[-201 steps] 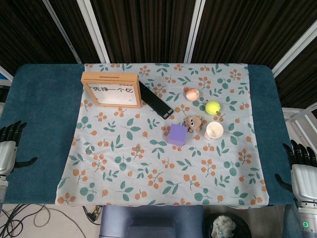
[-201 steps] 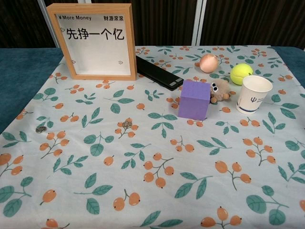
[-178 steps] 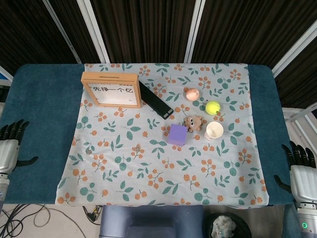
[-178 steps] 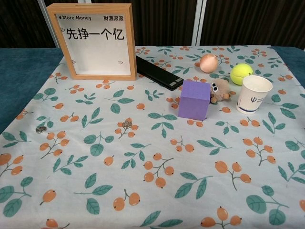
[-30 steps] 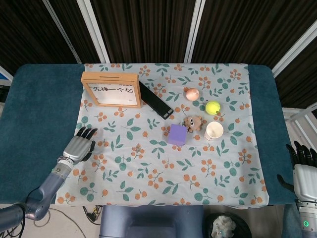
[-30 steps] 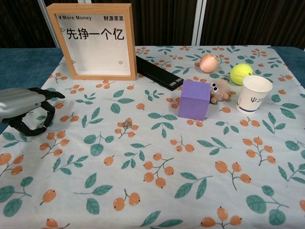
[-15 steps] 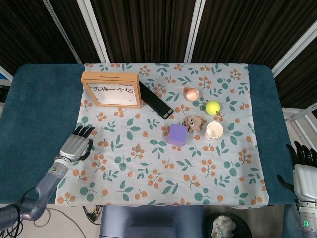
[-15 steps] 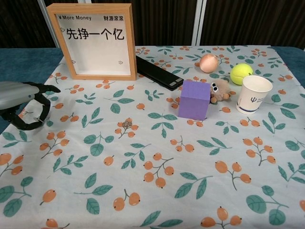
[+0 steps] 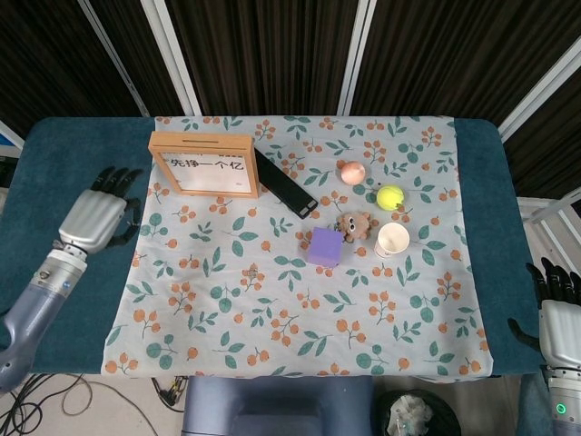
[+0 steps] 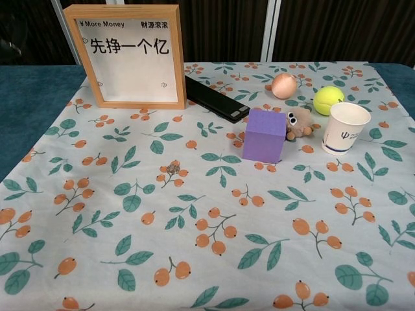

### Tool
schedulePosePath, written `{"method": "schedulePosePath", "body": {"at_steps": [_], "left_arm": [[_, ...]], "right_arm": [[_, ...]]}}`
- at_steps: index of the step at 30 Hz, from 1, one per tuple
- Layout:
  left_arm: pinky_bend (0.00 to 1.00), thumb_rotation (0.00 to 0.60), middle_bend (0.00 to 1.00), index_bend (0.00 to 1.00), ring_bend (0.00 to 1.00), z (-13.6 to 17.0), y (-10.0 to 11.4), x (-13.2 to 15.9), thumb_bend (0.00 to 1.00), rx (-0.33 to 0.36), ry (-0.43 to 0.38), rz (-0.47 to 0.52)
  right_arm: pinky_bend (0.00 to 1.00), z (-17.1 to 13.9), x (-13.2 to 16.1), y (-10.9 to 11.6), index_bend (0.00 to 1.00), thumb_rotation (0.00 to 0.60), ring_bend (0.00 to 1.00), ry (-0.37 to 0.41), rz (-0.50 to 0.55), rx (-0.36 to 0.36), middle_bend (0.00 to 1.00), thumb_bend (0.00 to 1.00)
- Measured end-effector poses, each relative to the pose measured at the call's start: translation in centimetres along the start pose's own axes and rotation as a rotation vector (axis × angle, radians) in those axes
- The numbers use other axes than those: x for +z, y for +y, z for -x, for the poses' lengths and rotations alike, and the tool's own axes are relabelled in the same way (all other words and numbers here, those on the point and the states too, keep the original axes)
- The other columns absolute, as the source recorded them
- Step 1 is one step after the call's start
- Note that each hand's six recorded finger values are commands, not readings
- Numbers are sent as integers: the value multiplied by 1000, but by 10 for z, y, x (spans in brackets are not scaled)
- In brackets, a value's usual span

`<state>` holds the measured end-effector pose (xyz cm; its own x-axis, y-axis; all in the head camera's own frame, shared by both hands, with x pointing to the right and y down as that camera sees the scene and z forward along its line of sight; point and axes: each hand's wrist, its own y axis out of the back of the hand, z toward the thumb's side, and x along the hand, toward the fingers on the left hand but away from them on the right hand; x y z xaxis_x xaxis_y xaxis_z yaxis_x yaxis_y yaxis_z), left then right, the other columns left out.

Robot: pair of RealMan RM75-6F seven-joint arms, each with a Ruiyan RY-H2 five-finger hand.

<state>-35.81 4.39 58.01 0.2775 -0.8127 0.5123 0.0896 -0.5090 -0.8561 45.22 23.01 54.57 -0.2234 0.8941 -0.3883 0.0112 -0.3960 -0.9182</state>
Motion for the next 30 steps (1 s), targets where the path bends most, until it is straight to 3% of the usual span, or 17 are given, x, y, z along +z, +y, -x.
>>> {"method": "schedulePosePath", "body": {"at_steps": [3,11,17,23,30], "left_arm": [[0,600,39,633,0,-13,27,0,623,-10,9,40],[0,600,38,624,0,-64,75,14,620,-141,3,103],[0,600,39,628,0,-108,113,9,621,-144,47,93],[0,600,39,634,0,-147,124,4,621,-167,91,76],[0,600,38,632,0,-182,109,1,621,-221,132,79]], "right_arm": [[0,1,1,-1,134,600,0,-2,4,3,27,264],[0,2,1,-3,134,600,0,-5,12,9,27,264],[0,2,1,1,134,600,0,6,9,-15,27,264],[0,3,-4,4,135,600,0,-8,8,-45,27,263],[0,3,-8,3,134,600,0,-34,-17,-54,27,263]]}}
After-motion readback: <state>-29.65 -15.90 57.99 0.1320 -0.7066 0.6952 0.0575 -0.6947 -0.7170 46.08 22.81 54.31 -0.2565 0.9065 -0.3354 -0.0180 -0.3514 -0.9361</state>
